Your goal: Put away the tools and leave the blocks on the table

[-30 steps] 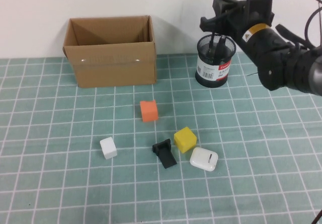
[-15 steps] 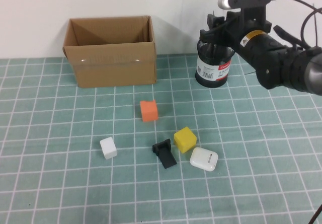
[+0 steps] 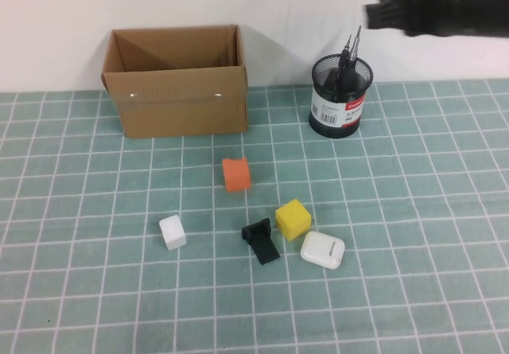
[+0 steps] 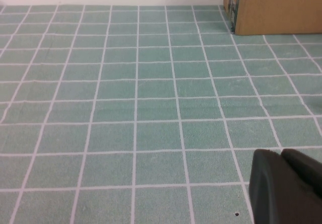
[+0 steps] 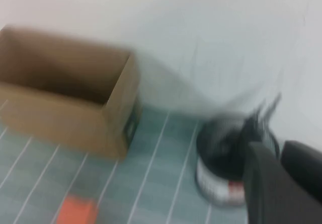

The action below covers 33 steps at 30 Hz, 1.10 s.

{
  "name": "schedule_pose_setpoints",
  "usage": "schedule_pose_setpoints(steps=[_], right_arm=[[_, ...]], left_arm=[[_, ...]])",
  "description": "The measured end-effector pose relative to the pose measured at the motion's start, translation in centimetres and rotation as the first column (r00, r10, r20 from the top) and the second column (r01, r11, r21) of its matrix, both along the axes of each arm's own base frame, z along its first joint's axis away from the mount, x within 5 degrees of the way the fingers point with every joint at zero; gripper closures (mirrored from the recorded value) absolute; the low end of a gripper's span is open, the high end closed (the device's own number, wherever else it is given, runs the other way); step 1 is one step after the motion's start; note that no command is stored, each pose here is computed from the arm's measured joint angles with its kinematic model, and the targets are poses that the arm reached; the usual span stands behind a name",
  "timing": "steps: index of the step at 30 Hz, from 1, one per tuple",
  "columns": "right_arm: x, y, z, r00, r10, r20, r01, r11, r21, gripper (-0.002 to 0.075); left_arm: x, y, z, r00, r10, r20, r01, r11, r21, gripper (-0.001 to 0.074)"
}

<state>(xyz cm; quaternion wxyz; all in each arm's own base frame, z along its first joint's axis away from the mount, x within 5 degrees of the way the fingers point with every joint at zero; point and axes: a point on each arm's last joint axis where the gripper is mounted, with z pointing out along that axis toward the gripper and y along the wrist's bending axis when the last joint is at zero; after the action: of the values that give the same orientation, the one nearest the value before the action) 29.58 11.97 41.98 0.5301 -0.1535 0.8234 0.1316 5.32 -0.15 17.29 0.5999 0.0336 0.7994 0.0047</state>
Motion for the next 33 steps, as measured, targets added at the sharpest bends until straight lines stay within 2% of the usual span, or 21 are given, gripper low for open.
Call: schedule_pose_setpoints(steps=[4, 11, 16, 19, 24, 30, 33], right_arm=[[-4.0, -1.2, 1.3, 0.992, 0.023, -0.124, -0.027, 0.999, -0.028, 0.0732], [-8.0, -3.9, 3.1, 0.990, -0.063, -0.127, 0.048, 0.991, -0.122, 0.0732], [-11.0, -5.4, 2.0, 0.987, -0.088, -0.137, 0.064, 0.982, -0.176, 0.0732], [-12.7, -6.2, -0.4, 0.990, -0.091, -0.111, 0.069, 0.981, -0.184, 0.0732], [-16.7, -8.9, -5.9, 0.985, -0.149, 0.085, 0.158, 0.981, -0.109, 0.0732], [-21.3, -11.3, -14.7, 0.901, -0.308, 0.307, 0.311, 0.950, 0.041, 0.0732], [-22.8, -11.7, -18.3, 0.874, -0.334, 0.353, 0.340, 0.939, 0.048, 0.0732]], left_arm=[[0.0, 0.0, 0.0, 1.000, 0.000, 0.000, 0.000, 1.000, 0.000, 0.0739], [0.0, 0.0, 0.0, 1.000, 0.000, 0.000, 0.000, 1.000, 0.000, 0.0739], [0.0, 0.0, 0.0, 1.000, 0.000, 0.000, 0.000, 1.000, 0.000, 0.0739], [0.0, 0.0, 0.0, 1.000, 0.000, 0.000, 0.000, 1.000, 0.000, 0.0739], [0.0, 0.0, 0.0, 1.000, 0.000, -0.001, 0.000, 1.000, 0.000, 0.0739], [0.0, 0.0, 0.0, 1.000, 0.000, -0.001, 0.000, 1.000, 0.000, 0.0739], [0.0, 0.0, 0.0, 1.000, 0.000, -0.001, 0.000, 1.000, 0.000, 0.0739]])
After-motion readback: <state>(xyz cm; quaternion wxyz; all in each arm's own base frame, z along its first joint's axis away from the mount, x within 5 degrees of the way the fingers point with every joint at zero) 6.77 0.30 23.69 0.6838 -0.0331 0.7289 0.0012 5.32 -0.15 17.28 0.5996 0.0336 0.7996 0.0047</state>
